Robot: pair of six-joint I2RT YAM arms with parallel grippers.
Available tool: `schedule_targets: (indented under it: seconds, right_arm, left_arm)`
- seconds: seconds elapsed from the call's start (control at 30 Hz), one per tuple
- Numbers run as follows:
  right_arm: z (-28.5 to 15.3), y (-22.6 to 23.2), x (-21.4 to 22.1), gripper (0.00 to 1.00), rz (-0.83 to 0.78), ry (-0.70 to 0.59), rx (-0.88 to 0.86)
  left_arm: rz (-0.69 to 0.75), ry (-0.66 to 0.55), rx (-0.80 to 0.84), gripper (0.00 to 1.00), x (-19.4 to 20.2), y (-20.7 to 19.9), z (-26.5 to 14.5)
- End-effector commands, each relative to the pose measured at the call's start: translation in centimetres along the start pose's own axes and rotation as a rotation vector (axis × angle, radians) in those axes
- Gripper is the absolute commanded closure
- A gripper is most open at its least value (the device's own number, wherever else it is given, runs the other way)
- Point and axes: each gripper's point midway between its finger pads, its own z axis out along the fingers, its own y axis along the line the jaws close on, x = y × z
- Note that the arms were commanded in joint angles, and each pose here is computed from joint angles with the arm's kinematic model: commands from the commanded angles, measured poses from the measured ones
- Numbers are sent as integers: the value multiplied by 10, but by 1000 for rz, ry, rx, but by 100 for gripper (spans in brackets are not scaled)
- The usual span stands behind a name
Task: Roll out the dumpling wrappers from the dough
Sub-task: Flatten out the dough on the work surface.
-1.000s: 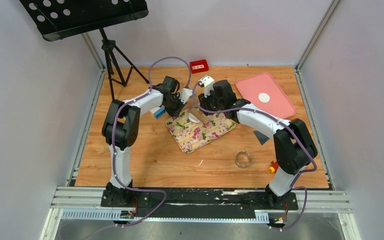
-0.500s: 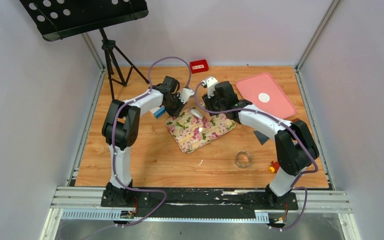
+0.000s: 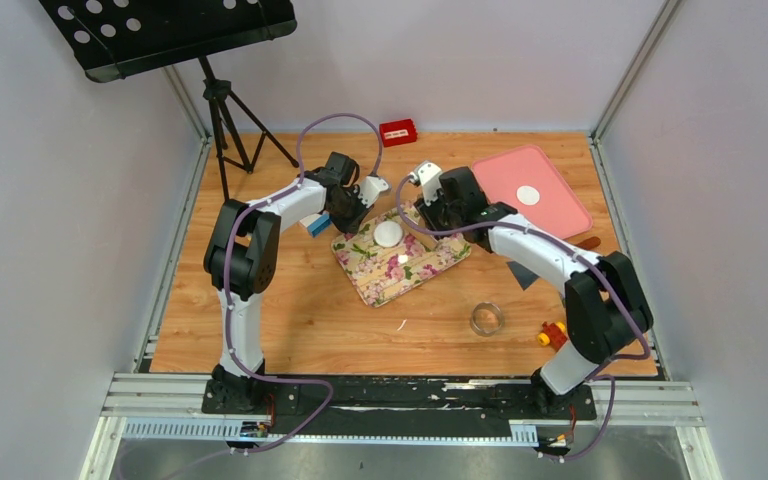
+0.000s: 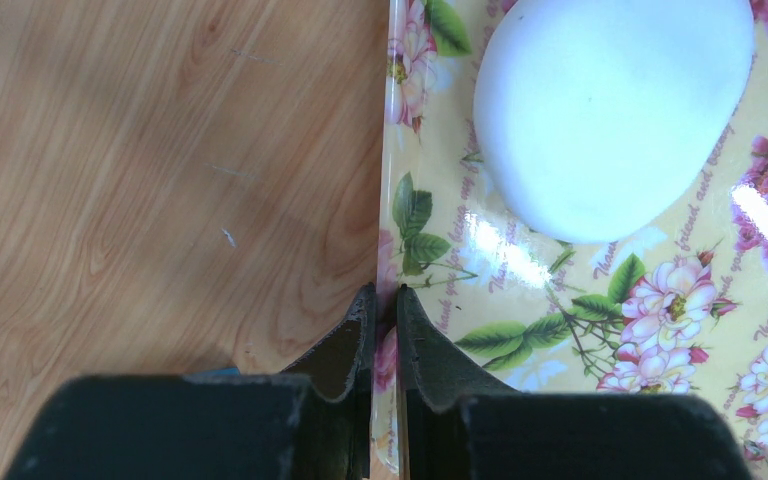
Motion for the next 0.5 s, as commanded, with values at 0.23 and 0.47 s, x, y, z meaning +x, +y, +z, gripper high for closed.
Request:
schedule_targets:
  seconds: [0.23,0.47]
  right_arm:
    - [-73,30,-91,100,-374,-400,-223]
    - [-50,54,-96,100,-496,-366,-347]
  left_arm:
    - [-9,157,46,100,51,-14,23]
    - [-10,156,48,100,51,-14,23]
